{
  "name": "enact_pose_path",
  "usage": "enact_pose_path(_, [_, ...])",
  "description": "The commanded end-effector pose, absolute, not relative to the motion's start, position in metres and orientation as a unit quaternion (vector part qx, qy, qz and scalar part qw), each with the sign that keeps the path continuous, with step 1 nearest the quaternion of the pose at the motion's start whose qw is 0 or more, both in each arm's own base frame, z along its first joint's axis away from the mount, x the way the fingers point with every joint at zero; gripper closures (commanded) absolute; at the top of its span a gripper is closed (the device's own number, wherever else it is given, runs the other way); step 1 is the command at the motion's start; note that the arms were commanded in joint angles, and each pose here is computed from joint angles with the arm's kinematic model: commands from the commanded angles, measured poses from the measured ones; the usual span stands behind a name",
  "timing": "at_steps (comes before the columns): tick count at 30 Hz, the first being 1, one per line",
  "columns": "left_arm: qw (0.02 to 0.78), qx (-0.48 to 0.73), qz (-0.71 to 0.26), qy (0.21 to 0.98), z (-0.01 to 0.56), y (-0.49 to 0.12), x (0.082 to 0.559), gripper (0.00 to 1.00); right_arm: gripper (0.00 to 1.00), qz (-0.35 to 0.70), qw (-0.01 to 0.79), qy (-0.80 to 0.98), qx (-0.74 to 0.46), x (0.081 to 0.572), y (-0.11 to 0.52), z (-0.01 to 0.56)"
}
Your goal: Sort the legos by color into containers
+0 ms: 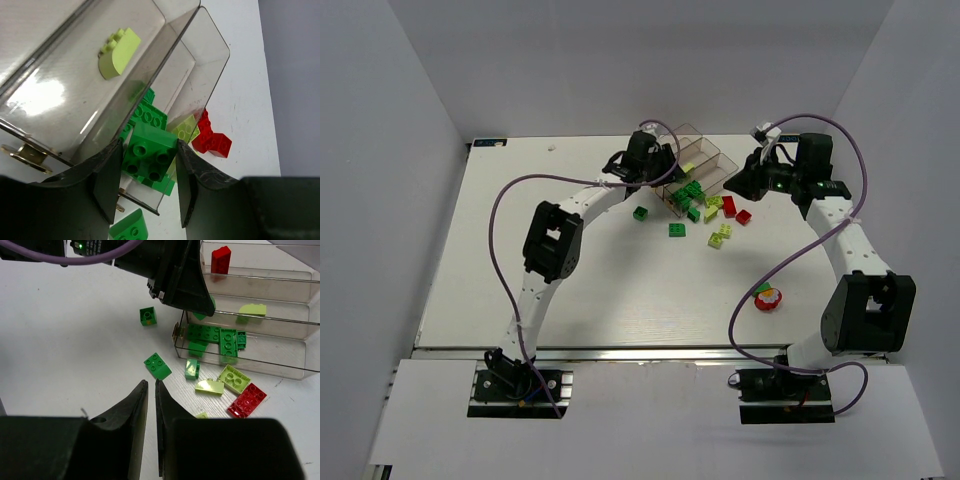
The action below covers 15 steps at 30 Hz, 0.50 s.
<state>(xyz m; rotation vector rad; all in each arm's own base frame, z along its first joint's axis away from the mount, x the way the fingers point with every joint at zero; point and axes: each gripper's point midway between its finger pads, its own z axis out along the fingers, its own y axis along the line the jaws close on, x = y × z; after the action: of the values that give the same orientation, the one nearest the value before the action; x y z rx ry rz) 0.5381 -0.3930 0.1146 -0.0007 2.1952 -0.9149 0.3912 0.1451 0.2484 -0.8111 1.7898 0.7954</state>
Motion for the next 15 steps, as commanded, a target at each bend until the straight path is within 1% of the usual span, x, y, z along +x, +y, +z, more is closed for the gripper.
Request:
enact_pose_path(1, [0.387, 0.014, -0.378, 0.841, 0.144, -0.41, 0.533, 0.85, 0.83, 0.336, 0.495, 0.727, -0.337, 0.387, 0.145, 0.256])
enact_pose_path(5, [0.387, 0.017, -0.375, 0.842, 0.142, -0.413, 0.53, 0.82, 0.83, 0.338, 0.493, 0.728, -0.335, 0.387, 0.145, 0.254])
enact_pose_path(9, [0.389, 0.016, -0.364, 0.846, 0.138, -0.412, 0.529, 0.67, 0.83, 0.338, 0.491, 0.731, -0.334, 0.388, 0.144, 0.25])
enact_pose_path(10, [0.388, 0.016, -0.361, 0.848, 0.137, -0.412, 0.529, 0.56, 0.82, 0.337, 0.492, 0.73, -0.334, 0.388, 0.144, 0.251])
enact_pose_path(11, [0.387, 0.016, -0.359, 0.849, 0.135, -0.412, 0.529, 0.51, 0.82, 0.337, 0.491, 0.731, -0.334, 0.388, 0.144, 0.25])
enact_pose_path(15, [0.388, 0.015, -0.354, 0.851, 0.135, -0.411, 0.529, 0.43, 0.82, 0.335, 0.488, 0.733, -0.335, 0.387, 0.143, 0.247])
